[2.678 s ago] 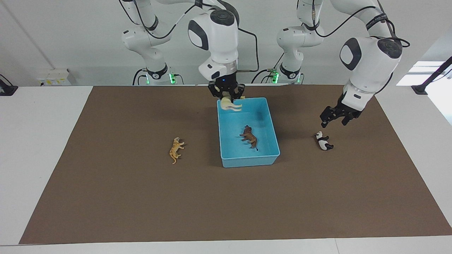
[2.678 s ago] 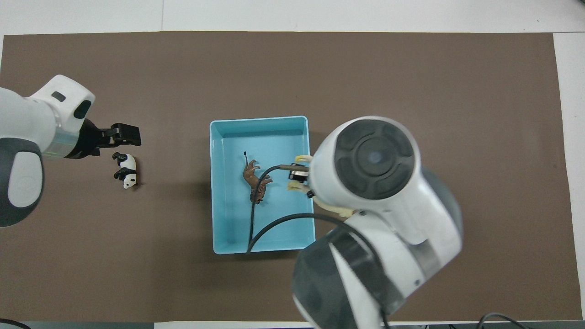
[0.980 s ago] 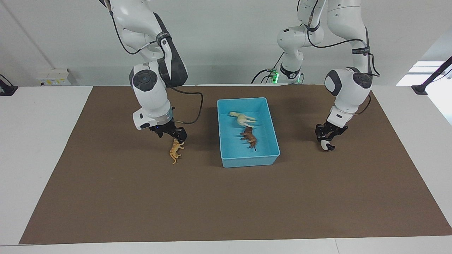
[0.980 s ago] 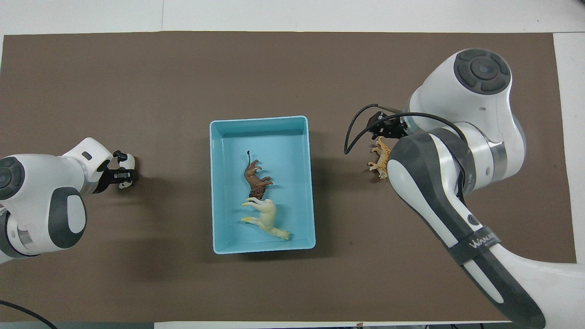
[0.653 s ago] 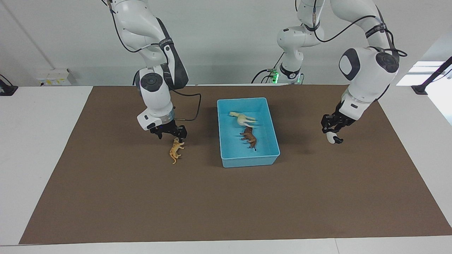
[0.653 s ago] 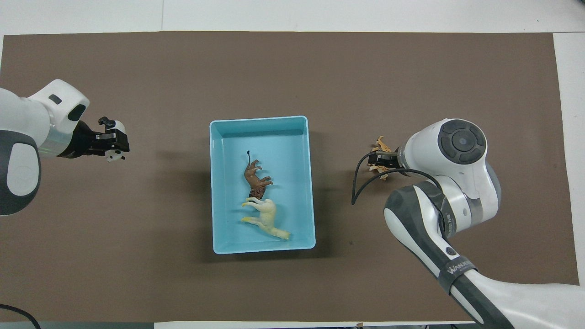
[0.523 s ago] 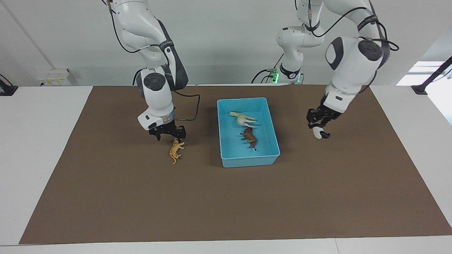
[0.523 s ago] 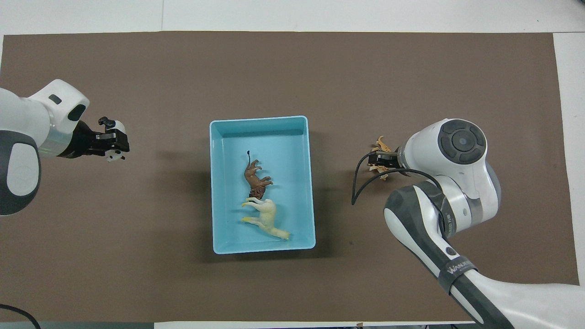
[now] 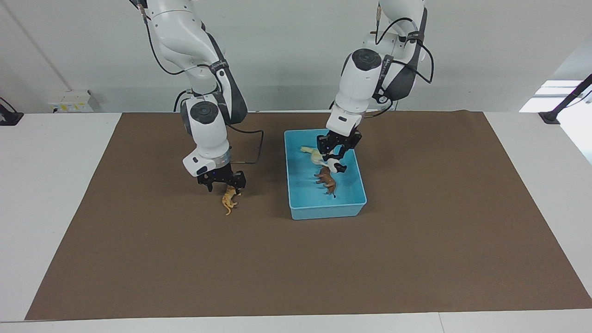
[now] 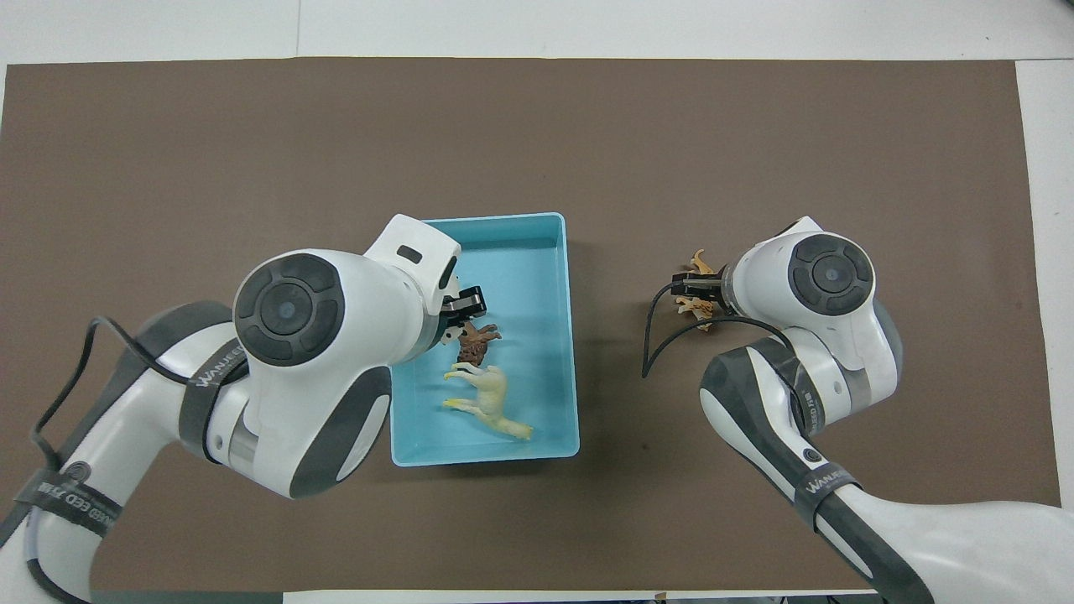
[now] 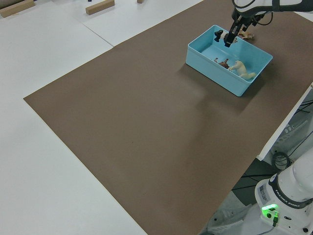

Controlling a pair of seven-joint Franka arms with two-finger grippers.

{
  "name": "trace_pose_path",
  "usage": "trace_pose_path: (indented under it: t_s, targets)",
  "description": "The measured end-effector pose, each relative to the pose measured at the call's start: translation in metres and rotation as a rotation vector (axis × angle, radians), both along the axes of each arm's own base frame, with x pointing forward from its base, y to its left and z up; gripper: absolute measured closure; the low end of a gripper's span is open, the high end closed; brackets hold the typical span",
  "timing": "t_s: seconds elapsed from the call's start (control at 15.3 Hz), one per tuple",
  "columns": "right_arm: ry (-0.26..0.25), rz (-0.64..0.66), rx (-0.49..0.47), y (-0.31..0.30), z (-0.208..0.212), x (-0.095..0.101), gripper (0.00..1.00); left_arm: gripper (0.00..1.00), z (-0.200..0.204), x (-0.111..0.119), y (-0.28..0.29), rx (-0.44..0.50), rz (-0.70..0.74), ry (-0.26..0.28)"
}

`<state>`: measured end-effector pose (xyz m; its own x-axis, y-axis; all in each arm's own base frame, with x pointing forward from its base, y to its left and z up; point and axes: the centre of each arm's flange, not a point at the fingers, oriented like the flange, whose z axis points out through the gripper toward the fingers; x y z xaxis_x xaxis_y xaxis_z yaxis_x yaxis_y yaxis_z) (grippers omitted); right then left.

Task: Put all toys into storage box
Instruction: 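Drop the panda into the box with the left gripper and withdraw it, then carry the tan tiger over the box and release it with the right gripper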

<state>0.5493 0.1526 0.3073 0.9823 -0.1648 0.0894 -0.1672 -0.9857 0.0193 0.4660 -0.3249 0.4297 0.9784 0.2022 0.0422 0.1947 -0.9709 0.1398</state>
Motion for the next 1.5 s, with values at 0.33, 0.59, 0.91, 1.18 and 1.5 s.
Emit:
trace_pose_path:
  t_s: [0.33,0.59,0.91,1.18,1.5]
  targets:
    - [0.025,-0.011,-0.021,0.018,-0.033,-0.004,0.0,0.0,0.01,0.013,0.015,-0.003,0.034,-0.006]
    - [0.012,-0.004,-0.024,0.019,-0.029,-0.001,0.21,0.0,0.079,0.046,0.088,0.026,0.064,0.019]
    - [0.035,-0.006,-0.05,0.018,-0.018,0.002,0.4,0.0,0.153,0.054,0.224,0.067,-0.065,0.08]
    - [0.087,-0.018,-0.105,0.027,0.029,0.023,0.41,0.0,0.186,0.057,0.256,0.069,-0.078,0.054]
    - [0.074,-0.084,-0.036,0.164,0.17,0.016,0.41,0.0,0.181,0.072,0.256,0.097,-0.106,0.066]
